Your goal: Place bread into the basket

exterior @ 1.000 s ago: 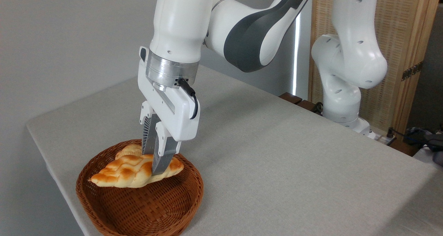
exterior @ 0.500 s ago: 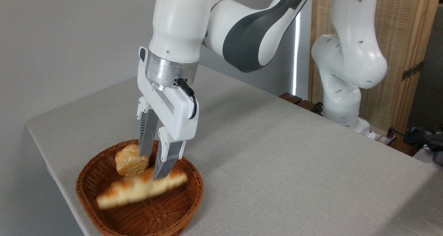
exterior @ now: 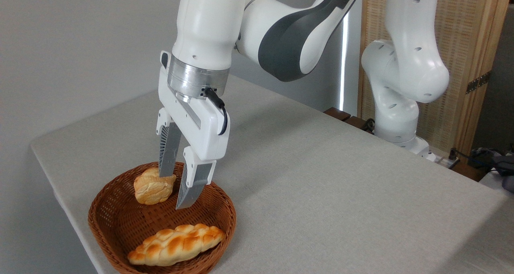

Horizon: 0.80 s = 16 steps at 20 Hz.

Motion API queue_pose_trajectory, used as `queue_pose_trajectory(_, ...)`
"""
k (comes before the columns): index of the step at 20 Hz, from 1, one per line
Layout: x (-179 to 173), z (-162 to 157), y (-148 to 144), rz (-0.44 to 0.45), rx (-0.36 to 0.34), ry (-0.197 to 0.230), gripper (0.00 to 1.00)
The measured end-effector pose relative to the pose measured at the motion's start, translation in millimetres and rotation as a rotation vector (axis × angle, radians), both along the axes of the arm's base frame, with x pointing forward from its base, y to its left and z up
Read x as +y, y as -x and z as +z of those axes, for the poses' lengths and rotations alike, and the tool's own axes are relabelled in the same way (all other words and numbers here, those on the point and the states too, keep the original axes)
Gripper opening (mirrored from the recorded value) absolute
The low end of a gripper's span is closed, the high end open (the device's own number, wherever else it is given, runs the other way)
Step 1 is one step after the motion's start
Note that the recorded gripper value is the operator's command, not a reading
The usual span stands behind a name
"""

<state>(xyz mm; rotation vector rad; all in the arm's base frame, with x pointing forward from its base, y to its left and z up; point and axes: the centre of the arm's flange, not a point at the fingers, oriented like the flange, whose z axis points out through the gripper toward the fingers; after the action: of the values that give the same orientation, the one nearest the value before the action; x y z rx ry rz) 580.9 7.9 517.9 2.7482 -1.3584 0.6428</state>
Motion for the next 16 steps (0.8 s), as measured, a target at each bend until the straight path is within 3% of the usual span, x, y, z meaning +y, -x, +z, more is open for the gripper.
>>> queue_pose_trajectory(3, -1.1, 13.8, 4.1, 0.003, 0.024, 0.017, 1.00)
queue_pose_trajectory(6, -3.3, 46.6, 13.2, 0.034, 0.124, 0.061, 1.00)
queue_pose_trajectory(10, -0.2, 79.4, 22.5, 0.089, 0.215, 0.066, 1.00)
queue_pose_trajectory(12, -4.8, 85.2, 25.1, 0.149, 0.254, 0.051, 1.00)
queue_pose_trajectory(16, -62.6, 87.8, 28.9, 0.227, 0.309, -0.069, 1.00)
